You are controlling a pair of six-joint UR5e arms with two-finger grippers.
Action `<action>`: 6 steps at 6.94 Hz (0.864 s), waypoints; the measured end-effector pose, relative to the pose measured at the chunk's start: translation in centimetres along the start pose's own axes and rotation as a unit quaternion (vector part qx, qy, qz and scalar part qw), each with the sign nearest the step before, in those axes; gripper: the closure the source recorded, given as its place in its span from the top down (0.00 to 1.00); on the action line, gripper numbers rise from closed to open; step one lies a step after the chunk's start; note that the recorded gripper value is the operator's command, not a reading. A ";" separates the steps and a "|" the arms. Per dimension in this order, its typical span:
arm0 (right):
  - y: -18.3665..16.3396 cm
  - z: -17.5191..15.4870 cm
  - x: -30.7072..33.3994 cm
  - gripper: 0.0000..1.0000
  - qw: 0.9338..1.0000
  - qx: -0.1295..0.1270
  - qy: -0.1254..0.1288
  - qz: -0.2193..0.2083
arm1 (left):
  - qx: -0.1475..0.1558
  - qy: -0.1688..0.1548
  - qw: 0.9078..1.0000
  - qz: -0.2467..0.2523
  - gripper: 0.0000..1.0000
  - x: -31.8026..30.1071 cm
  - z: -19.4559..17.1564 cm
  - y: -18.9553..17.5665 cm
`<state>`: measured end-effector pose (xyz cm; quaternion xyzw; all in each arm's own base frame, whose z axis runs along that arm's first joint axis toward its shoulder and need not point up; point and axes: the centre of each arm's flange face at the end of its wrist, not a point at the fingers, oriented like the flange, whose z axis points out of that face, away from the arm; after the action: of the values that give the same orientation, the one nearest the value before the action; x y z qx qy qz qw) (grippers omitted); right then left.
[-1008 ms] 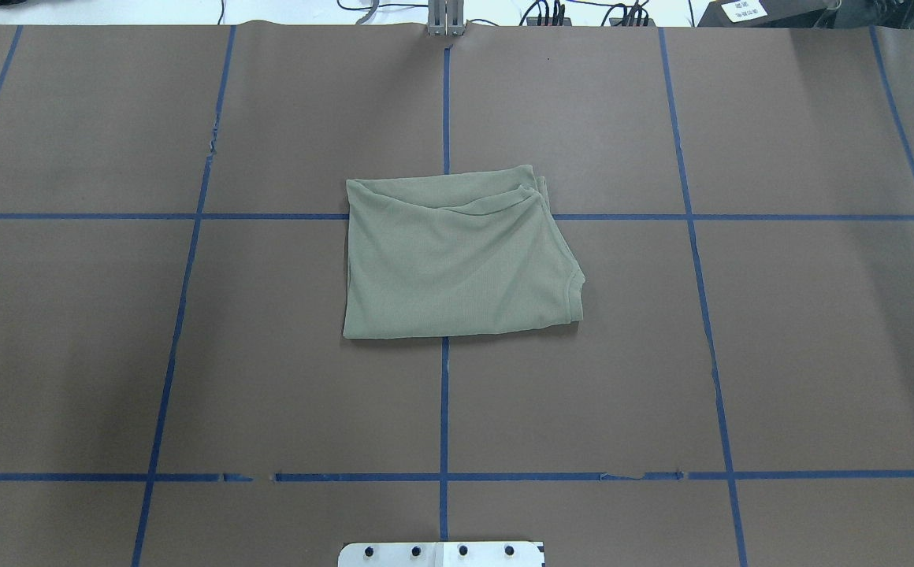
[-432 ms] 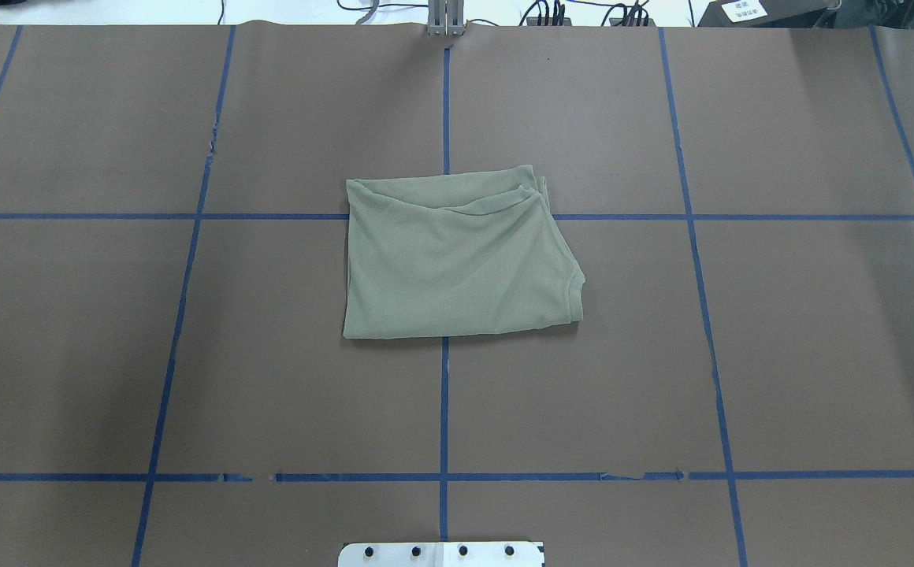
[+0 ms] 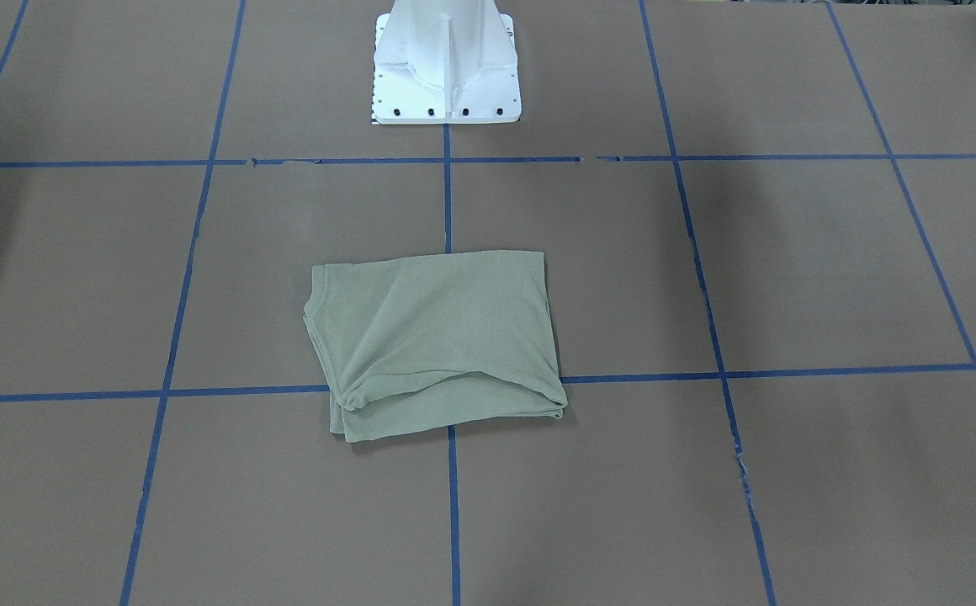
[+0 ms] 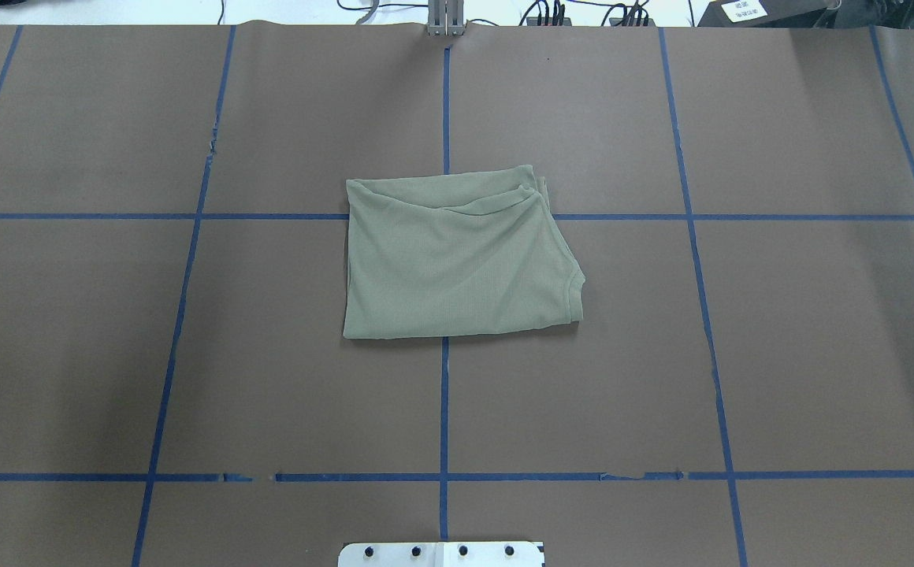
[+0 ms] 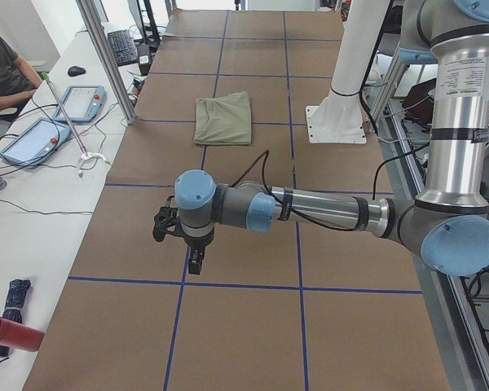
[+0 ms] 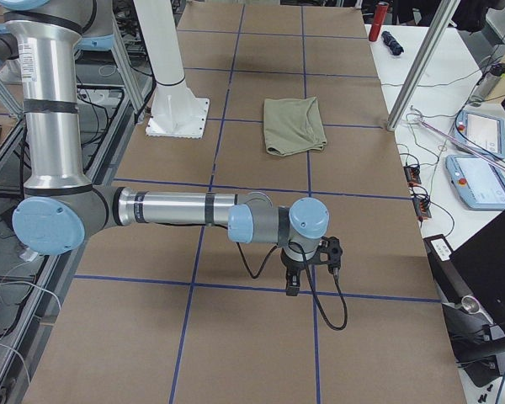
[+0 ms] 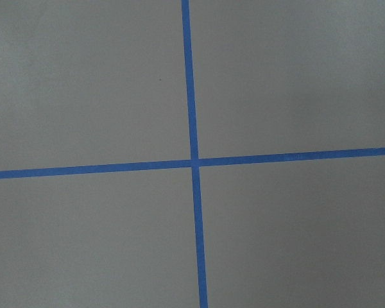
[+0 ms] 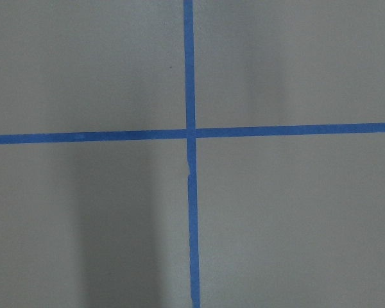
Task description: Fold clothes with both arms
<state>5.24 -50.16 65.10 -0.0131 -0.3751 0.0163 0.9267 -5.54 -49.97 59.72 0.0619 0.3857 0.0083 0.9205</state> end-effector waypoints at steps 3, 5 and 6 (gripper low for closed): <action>0.0 0.0 0.0 1.00 1.000 0.000 0.000 0.000 | -0.009 -0.005 1.000 -0.009 1.00 -0.7 0.6 0.9; 0.0 0.0 -0.1 1.00 1.000 0.000 -0.002 0.000 | -0.021 -0.006 1.000 -0.020 1.00 -1.4 1.3 2.4; 0.1 0.0 -0.1 1.00 1.000 -0.001 -0.003 0.001 | -0.030 -0.006 0.999 -0.028 1.00 -1.6 1.5 3.0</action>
<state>5.20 -50.10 65.06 -0.0145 -0.3777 0.0168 0.9257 -5.56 -47.22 62.26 0.0234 0.3813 -0.0068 0.9241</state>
